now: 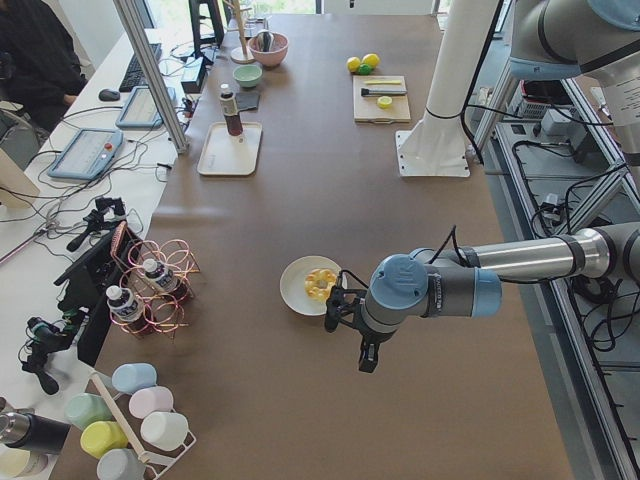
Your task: Place donut on tray
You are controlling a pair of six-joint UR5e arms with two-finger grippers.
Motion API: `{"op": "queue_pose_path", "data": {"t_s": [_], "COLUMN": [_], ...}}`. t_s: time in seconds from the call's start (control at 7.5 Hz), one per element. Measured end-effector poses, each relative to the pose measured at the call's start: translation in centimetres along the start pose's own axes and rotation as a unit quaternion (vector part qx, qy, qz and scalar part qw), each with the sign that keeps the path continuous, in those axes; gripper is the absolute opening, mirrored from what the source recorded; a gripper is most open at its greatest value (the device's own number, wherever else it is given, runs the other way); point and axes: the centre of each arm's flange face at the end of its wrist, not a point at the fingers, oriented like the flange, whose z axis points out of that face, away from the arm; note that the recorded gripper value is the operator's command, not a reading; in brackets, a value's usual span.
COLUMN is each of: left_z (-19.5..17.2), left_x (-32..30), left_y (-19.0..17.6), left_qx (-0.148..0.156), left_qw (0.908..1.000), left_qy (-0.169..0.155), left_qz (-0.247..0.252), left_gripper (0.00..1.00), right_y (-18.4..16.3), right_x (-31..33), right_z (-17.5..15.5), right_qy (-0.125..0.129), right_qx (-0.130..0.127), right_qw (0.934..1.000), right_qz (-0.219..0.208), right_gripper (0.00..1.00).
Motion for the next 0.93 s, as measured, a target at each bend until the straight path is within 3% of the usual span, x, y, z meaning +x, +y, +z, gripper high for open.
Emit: {"op": "queue_pose_path", "data": {"t_s": [0.93], "left_z": [0.32], "left_x": [-0.22], "left_y": [0.56], "left_qx": [-0.003], "left_qw": [1.0], "left_qy": [0.004], "left_qz": [-0.002], "left_gripper": [0.98], "right_y": [-0.06], "right_x": [-0.06], "right_z": [0.01], "right_qy": [-0.001], "right_qx": [0.001], "right_qw": [1.0], "right_qz": [-0.001], "right_gripper": [0.99]}}
